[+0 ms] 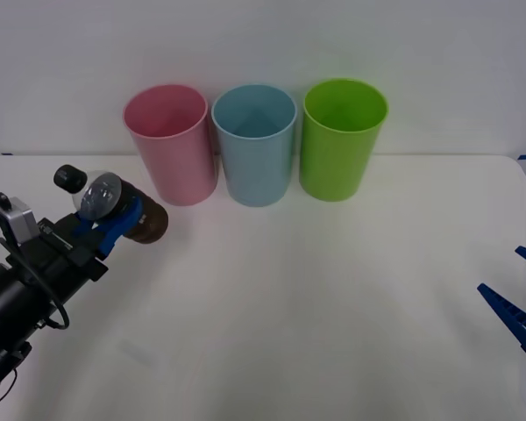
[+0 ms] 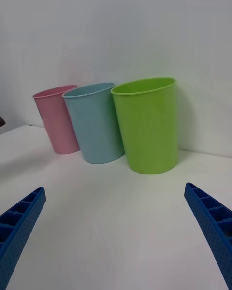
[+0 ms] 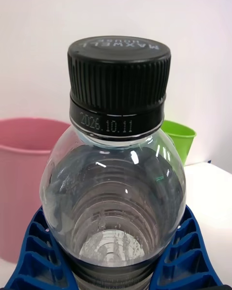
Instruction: Grasp the object on the table and drop it into the matching bin: aluminum can to the light blue bin, PET bottle to the pink bin.
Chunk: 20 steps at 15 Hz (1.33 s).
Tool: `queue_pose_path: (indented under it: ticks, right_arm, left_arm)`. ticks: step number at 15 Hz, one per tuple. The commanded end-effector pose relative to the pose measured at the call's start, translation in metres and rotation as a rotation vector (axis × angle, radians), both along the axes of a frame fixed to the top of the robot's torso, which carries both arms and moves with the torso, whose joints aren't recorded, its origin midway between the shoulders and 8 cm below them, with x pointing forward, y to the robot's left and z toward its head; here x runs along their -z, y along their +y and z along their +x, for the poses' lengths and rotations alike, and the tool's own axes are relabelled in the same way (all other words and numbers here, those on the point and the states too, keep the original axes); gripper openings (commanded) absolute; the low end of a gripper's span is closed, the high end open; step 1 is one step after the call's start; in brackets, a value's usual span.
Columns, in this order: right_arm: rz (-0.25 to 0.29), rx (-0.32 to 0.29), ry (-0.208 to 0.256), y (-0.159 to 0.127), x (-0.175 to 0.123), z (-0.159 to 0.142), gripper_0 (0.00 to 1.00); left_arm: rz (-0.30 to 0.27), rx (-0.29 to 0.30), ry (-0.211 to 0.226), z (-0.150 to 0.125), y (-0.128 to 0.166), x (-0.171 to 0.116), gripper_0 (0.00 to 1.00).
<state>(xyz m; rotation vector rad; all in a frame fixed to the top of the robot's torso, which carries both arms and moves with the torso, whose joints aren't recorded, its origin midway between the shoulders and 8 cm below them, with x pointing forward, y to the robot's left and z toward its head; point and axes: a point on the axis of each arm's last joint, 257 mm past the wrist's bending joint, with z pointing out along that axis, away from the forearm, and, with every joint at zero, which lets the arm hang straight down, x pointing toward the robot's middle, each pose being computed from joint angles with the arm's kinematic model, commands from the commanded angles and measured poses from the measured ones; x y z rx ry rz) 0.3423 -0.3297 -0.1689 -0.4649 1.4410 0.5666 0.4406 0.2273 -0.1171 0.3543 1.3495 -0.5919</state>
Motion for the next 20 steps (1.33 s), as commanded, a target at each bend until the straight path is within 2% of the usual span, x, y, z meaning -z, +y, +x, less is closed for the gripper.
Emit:
queue_pose_path:
  ticks: [1,6,9,12,16,20]
  right_arm:
    - [0.000,0.000,0.000,0.000,0.000,0.000,1.00]
    - [0.000,0.000,0.000,0.000,0.000,0.000,1.00]
    - [0.000,0.000,0.000,0.000,0.000,0.000,1.00]
    - [0.000,0.000,0.000,0.000,0.000,0.000,1.00]
    - [0.000,0.000,0.000,0.000,0.000,0.000,1.00]
    - [0.000,0.000,0.000,0.000,0.000,0.000,1.00]
  left_arm:
    - [-0.013,0.018,-0.037,0.008,0.006,-0.030,0.00]
    - [-0.074,0.070,-0.044,0.027,0.008,-0.084,0.00]
    - [-0.102,0.065,-0.054,0.041,0.009,-0.110,0.00]
    - [-0.078,0.032,-0.080,0.063,0.008,-0.121,0.00]
    - [-0.019,-0.004,-0.108,0.104,0.010,-0.136,0.00]
    - [0.038,-0.037,-0.106,0.148,0.008,-0.142,0.00]
